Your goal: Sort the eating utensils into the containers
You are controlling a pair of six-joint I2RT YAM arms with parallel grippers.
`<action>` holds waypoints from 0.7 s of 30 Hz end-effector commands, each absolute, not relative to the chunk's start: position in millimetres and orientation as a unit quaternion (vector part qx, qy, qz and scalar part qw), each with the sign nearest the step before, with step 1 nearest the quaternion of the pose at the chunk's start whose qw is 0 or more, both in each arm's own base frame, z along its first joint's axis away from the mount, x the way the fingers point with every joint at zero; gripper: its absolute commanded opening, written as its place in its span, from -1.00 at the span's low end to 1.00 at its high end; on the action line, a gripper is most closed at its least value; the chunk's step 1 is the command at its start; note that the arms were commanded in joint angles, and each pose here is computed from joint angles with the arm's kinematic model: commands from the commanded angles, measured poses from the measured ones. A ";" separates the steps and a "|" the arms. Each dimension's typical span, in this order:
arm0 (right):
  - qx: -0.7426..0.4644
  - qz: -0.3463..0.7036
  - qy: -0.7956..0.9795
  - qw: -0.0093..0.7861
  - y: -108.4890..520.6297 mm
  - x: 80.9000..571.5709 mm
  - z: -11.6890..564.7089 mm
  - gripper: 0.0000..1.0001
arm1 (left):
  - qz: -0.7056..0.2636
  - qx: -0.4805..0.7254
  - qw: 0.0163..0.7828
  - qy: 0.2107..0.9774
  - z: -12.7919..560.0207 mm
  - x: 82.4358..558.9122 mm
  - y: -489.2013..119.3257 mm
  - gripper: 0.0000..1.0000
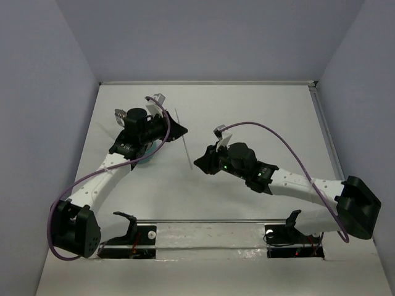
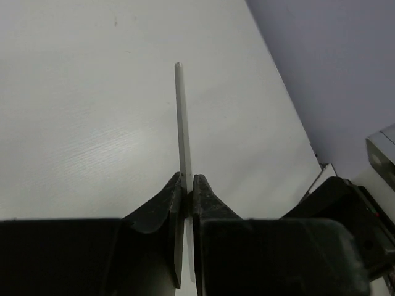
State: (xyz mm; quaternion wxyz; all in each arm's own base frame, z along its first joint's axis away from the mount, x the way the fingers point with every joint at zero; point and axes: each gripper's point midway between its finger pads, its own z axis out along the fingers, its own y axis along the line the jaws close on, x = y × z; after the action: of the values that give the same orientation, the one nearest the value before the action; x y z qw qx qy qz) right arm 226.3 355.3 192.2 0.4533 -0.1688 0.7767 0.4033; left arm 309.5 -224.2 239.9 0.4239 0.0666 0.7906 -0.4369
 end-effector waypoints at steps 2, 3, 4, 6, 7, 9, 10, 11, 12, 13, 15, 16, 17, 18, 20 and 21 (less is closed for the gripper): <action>-0.155 0.428 0.741 0.494 351.1 226.9 224.9 -0.08 | -0.375 0.060 0.487 0.786 251.9 331.9 -200.5 -1.00; -0.155 0.427 0.741 0.495 349.1 226.3 225.2 0.01 | -0.370 0.058 0.491 0.786 253.2 332.7 -198.6 -1.00; -0.152 0.426 0.740 0.498 345.5 225.1 226.4 0.15 | -0.360 0.048 0.505 0.783 258.4 335.9 -190.4 -1.00; -0.150 0.421 0.742 0.500 340.8 224.3 225.0 0.32 | -0.346 0.029 0.528 0.775 268.5 340.2 -173.9 -1.00; -0.147 0.415 0.744 0.503 335.5 224.0 222.7 0.42 | -0.334 0.015 0.541 0.772 272.6 344.0 -163.8 -1.00; -0.142 0.406 0.746 0.508 329.3 224.6 219.5 0.47 | -0.309 -0.024 0.569 0.761 284.1 349.5 -131.5 -1.00; -0.141 0.398 0.751 0.507 325.4 224.3 212.5 0.48 | -0.294 -0.046 0.581 0.757 286.9 352.4 -116.4 -1.00; -0.139 0.396 0.752 0.509 322.4 224.0 212.2 0.48 | -0.283 -0.065 0.589 0.754 288.7 353.6 -103.1 -1.00; -0.137 0.390 0.754 0.510 319.7 224.5 209.1 0.48 | -0.256 -0.096 0.611 0.743 296.9 354.7 -78.4 -1.00; -0.136 0.387 0.756 0.509 316.4 223.2 204.9 0.48 | -0.241 -0.109 0.622 0.737 301.1 353.8 -67.7 -1.00; -0.135 0.385 0.757 0.511 313.0 222.3 201.9 0.49 | -0.210 -0.128 0.639 0.728 308.0 350.9 -51.0 -1.00; -0.132 0.382 0.756 0.514 310.5 222.6 200.9 0.49 | -0.179 -0.153 0.659 0.715 316.7 347.5 -33.1 -1.00; -0.131 0.382 0.756 0.516 309.3 222.4 201.3 0.49 | -0.162 -0.164 0.666 0.709 320.0 345.5 -25.1 -1.00; -0.132 0.379 0.756 0.518 306.7 221.9 199.3 0.49 | -0.143 -0.173 0.677 0.701 325.2 340.1 -15.2 -1.00; -0.131 0.376 0.755 0.520 304.0 221.6 198.6 0.49 | -0.097 -0.211 0.690 0.685 328.2 335.3 7.5 -1.00; -0.132 0.376 0.754 0.522 302.1 220.7 198.7 0.49 | -0.083 -0.223 0.697 0.676 332.1 331.8 16.6 -1.00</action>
State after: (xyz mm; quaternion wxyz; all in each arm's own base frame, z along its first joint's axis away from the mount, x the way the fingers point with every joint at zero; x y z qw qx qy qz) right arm 216.7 307.9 181.2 0.4882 -0.1388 0.7761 0.3743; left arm 340.9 -30.4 322.1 0.6638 -0.1573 0.7095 -0.1766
